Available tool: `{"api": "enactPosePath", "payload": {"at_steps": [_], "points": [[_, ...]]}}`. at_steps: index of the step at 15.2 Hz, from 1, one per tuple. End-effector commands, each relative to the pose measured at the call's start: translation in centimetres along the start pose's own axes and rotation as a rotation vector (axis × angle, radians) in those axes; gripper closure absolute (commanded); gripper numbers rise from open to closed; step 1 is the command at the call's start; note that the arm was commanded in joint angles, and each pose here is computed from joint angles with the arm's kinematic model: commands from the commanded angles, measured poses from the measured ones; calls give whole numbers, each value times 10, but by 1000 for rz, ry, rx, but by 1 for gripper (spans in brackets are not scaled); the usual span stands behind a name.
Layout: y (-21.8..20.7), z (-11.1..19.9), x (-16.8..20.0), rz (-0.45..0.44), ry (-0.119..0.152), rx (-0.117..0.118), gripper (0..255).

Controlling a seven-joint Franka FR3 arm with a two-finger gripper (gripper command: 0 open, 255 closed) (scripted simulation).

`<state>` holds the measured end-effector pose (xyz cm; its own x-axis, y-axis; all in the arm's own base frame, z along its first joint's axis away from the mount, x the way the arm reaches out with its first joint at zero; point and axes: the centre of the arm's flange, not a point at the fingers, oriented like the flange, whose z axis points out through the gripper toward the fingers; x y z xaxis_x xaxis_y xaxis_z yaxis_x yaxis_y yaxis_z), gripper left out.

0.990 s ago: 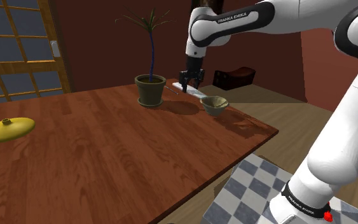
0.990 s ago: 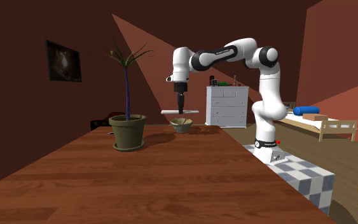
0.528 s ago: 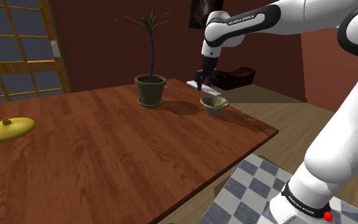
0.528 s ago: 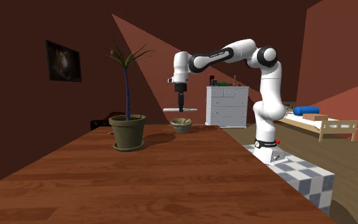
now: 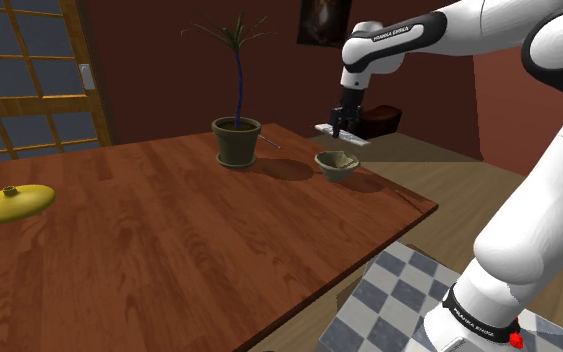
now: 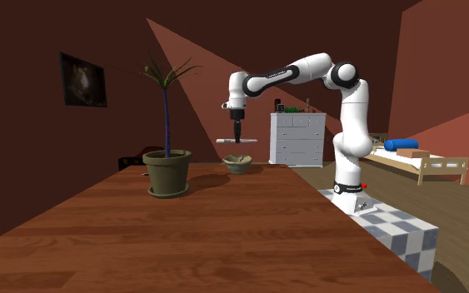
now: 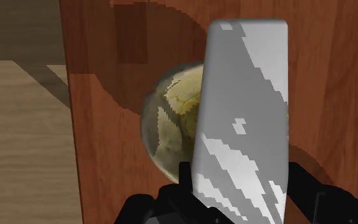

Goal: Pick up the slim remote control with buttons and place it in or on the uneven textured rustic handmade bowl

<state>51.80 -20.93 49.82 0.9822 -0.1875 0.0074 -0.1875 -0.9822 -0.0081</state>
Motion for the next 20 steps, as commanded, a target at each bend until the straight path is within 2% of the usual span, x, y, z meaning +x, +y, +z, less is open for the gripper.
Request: {"api": "enactPosePath", "payload": {"at_steps": [1,14,20], "points": [[14,2,-3,-1,0,0,255],[15,70,-4,-1,0,0,255],[15,70,-4,-1,0,0,255]]}}
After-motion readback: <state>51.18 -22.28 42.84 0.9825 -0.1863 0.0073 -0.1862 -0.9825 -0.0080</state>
